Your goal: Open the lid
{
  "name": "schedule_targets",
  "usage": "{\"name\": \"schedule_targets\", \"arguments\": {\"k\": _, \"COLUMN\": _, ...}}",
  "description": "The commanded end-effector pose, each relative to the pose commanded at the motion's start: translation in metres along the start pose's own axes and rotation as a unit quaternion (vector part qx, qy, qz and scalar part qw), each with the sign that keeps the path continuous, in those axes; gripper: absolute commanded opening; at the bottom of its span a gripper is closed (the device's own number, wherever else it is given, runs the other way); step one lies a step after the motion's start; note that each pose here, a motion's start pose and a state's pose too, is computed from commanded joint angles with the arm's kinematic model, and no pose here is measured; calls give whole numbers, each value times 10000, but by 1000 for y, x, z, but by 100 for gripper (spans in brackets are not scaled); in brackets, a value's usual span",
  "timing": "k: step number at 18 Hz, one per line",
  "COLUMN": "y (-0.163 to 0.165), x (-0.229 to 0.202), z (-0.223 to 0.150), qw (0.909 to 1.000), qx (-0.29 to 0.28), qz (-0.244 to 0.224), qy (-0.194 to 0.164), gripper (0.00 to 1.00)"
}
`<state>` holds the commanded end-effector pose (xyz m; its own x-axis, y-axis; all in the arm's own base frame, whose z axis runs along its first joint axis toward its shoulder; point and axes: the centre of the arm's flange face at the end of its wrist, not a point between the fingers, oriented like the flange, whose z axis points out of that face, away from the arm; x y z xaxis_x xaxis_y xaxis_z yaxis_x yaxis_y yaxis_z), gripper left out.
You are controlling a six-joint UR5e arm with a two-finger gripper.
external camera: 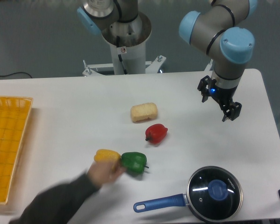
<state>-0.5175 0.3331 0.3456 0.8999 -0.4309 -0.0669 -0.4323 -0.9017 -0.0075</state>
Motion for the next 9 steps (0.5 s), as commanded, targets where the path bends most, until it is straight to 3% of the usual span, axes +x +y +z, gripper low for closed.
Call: {"name": "schedule_targets", "arguments": {"k": 9, "y": -2, "x": 1, "z": -2, "qw": 10000, "qx": -14, "qz": 0, "qy": 1, "gripper": 100}}
